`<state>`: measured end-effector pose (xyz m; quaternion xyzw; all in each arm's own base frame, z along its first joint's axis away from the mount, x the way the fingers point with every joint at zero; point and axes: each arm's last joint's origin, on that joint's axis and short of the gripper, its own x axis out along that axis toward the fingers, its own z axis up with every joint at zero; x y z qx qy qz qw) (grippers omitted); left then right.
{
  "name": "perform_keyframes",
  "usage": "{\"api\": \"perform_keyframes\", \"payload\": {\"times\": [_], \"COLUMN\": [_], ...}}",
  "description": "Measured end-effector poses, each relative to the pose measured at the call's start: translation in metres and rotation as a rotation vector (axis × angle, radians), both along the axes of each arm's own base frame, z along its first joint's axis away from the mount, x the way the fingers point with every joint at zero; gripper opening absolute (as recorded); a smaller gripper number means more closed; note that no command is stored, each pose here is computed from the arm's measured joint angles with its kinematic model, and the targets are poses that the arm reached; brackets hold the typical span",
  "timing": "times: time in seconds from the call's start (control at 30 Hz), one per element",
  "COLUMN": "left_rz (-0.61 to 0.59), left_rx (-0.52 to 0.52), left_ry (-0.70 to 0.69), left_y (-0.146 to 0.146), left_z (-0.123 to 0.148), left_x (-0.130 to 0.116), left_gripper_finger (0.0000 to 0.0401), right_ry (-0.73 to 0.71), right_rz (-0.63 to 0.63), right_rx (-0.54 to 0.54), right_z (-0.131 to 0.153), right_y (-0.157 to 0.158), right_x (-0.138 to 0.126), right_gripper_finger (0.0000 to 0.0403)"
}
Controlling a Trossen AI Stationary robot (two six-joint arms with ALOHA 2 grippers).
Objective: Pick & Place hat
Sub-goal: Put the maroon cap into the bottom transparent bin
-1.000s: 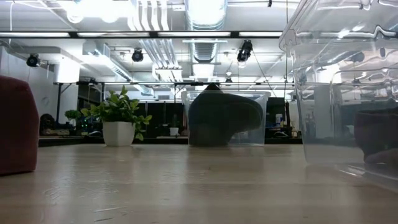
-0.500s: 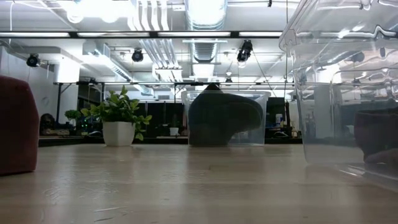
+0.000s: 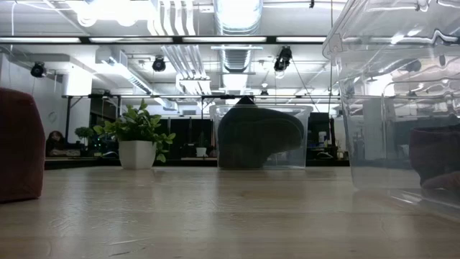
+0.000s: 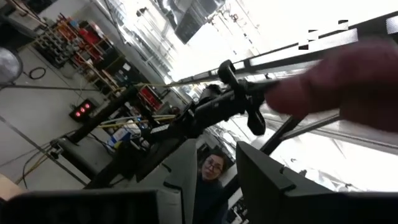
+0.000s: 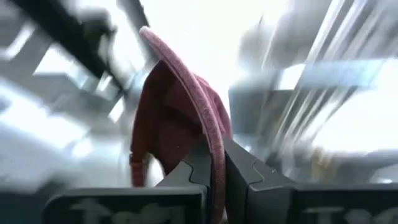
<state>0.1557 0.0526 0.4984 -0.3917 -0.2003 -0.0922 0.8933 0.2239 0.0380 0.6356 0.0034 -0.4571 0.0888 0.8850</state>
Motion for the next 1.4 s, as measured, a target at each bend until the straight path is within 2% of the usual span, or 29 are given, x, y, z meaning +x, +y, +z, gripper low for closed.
{"api": "perform_keyframes", "payload": {"times": [0.1,0.2,0.27,0.33,0.37,0.4,0.5,0.53,0.6,0.73,0.8,0.87,0.93,1.0,1.03,1.1,1.13,1.23,1.33,1.4], "left_rz": [0.021,0.026,0.03,0.032,0.035,0.039,0.048,0.051,0.052,0.069,0.075,0.076,0.087,0.092,0.093,0.095,0.097,0.101,0.11,0.139], "left_rx": [-0.009,-0.025,-0.028,-0.034,-0.036,-0.038,-0.043,-0.044,-0.046,-0.054,-0.057,-0.058,-0.065,-0.068,-0.069,-0.07,-0.07,-0.072,-0.076,-0.089], "left_ry": [-0.005,-0.006,-0.007,-0.008,-0.009,-0.01,-0.012,-0.012,-0.013,-0.016,-0.017,-0.015,-0.014,-0.012,-0.01,-0.01,-0.011,-0.011,-0.013,-0.019], "left_y": [0.001,0.001,0.001,0.002,0.002,0.002,0.002,0.002,0.002,0.003,0.003,0.003,0.004,0.005,0.005,0.005,0.006,0.006,0.006,0.007], "left_z": [0.0,0.0,0.0,0.0,0.0,0.0,0.0,0.0,0.0,0.0,0.0,0.0,-0.001,-0.001,-0.001,-0.001,-0.001,-0.002,-0.001,-0.001], "left_x": [0.0,0.0,0.0,0.0,0.0,0.0,0.0,0.0,0.0,0.0,0.0,0.001,0.003,0.003,0.004,0.004,0.004,0.004,0.004,0.004], "left_gripper_finger": [0.0106,0.0106,0.0106,0.0106,0.0106,0.0106,0.0106,0.0106,0.0106,0.0106,0.0106,0.0106,0.0106,0.0106,0.0106,0.0106,0.0106,0.0106,0.0106,0.0106], "right_ry": [-0.258,-0.415,-0.416,-0.307,-0.296,-0.327,-0.571,-0.612,-0.531,-0.586,-0.51,-0.534,-0.57,-0.485,-0.477,-0.542,-0.506,-0.282,-0.324,-0.442], "right_rz": [-0.092,-0.072,-0.01,0.072,0.093,0.098,0.104,0.122,0.164,0.135,0.181,0.194,0.195,0.309,0.339,0.297,0.306,0.395,0.304,0.215], "right_rx": [0.011,0.076,0.078,0.059,0.059,0.063,0.074,0.079,0.088,0.075,0.101,0.094,0.147,0.229,0.237,0.185,0.208,0.296,0.339,0.437], "right_z": [0.008,0.011,0.011,0.01,0.01,0.009,0.006,0.007,0.011,0.013,0.014,0.014,0.016,0.022,0.024,0.028,0.03,0.033,0.035,0.036], "right_y": [-0.01,-0.02,-0.029,-0.04,-0.046,-0.049,-0.051,-0.051,-0.055,-0.061,-0.062,-0.064,-0.065,-0.068,-0.073,-0.08,-0.082,-0.09,-0.105,-0.116], "right_x": [-0.018,-0.032,-0.032,-0.025,-0.025,-0.026,-0.039,-0.045,-0.047,-0.057,-0.051,-0.054,-0.059,-0.06,-0.065,-0.082,-0.082,-0.07,-0.076,-0.082], "right_gripper_finger": [0.001,0.001,0.001,0.001,0.001,0.0011,0.001,0.0011,0.0011,0.0011,0.0011,0.0011,0.0011,0.0011,0.0011,0.0011,0.0011,0.0011,0.0011,0.0011]}}
